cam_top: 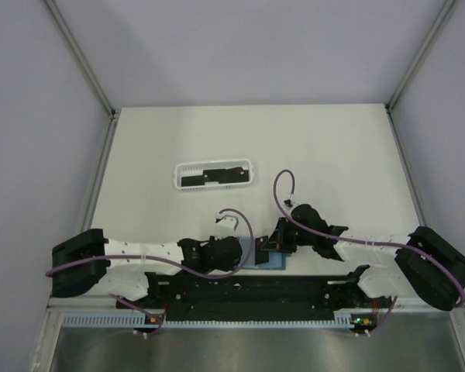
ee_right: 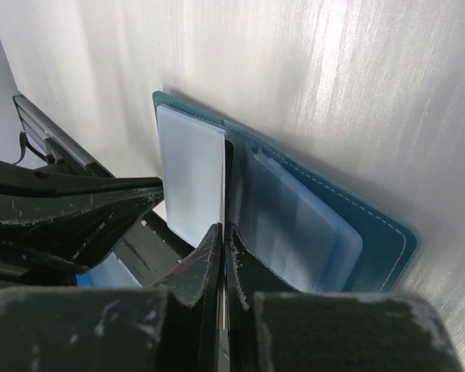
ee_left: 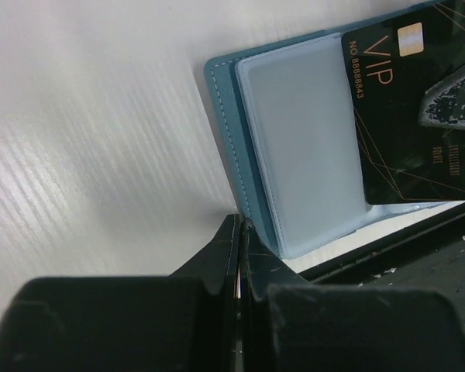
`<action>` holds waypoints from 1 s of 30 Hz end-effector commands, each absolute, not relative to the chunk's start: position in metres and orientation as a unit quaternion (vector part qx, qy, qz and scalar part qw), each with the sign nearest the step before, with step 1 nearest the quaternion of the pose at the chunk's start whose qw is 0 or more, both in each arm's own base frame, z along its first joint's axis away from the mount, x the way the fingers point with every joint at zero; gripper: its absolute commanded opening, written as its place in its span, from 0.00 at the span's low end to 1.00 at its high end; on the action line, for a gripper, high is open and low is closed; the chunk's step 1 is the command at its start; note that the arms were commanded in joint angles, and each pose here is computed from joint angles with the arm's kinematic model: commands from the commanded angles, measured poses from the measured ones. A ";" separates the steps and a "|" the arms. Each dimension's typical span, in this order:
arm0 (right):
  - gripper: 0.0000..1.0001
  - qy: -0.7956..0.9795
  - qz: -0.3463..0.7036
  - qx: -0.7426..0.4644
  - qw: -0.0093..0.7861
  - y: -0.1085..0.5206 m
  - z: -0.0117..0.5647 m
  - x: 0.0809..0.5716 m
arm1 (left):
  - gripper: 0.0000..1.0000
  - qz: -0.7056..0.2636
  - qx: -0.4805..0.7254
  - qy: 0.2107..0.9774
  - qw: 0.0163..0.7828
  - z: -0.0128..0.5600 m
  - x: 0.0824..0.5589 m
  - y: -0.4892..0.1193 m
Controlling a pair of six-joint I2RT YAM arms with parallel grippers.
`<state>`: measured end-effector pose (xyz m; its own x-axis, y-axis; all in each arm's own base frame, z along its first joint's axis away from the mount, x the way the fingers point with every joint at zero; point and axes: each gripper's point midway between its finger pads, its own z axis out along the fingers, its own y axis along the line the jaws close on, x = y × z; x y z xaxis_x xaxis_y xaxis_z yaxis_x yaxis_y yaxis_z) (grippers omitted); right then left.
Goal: Put the credit cards into the card holder
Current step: Insert the credit card into the card holder.
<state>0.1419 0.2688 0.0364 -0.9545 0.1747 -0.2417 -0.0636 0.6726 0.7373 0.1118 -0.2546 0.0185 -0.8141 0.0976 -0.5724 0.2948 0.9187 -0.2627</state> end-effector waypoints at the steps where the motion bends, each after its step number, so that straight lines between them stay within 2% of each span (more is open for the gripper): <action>1: 0.00 0.893 0.408 0.033 0.185 0.277 0.051 0.158 | 0.00 -0.191 0.106 0.938 0.271 0.013 0.106 -0.263; 11: 0.00 0.900 0.389 0.023 0.197 0.269 0.057 0.158 | 0.00 -0.205 0.105 0.939 0.254 0.006 0.097 -0.273; 30: 0.00 0.914 0.378 0.027 0.146 0.258 0.040 0.134 | 0.00 -0.192 0.106 0.942 0.255 0.006 0.100 -0.273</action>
